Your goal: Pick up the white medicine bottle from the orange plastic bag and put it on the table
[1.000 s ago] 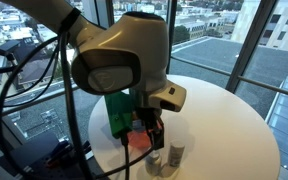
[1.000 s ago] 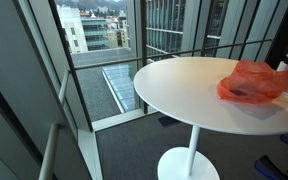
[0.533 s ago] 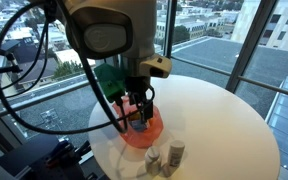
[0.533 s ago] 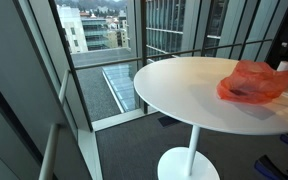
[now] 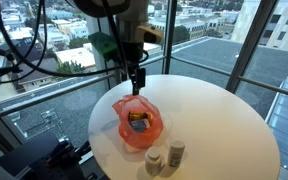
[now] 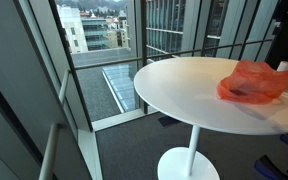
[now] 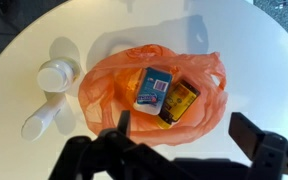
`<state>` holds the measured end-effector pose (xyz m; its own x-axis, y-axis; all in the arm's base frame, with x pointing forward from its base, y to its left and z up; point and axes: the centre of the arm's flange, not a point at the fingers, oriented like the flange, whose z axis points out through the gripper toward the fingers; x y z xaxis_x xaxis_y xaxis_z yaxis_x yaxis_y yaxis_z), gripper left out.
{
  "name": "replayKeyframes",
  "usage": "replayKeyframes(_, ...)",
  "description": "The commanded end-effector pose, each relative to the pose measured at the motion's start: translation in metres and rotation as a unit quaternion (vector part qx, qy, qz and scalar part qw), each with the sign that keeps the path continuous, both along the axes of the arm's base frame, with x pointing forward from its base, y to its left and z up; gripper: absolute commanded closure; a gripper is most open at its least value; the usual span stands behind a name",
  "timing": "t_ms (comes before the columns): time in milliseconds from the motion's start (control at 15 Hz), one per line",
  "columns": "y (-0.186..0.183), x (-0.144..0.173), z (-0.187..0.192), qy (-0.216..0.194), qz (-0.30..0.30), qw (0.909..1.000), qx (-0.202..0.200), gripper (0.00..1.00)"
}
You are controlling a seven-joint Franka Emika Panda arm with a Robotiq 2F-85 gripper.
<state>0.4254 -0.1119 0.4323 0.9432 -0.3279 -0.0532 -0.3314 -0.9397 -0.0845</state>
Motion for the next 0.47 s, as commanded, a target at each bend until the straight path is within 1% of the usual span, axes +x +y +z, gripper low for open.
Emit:
replayKeyframes(0,0.009,0.004,0.041,0.006,-0.022,0.9996,-0.015,0.0)
replayKeyframes(200,0.01,0.006,0.056,0.002,-0.034,0.9991,-0.024,0.0)
replayKeyframes(267,0.009,0.004,0.041,-0.003,-0.023,0.9997,-0.013,0.0)
replayKeyframes(400,0.009,0.005,0.047,-0.007,-0.026,0.9995,-0.016,0.0)
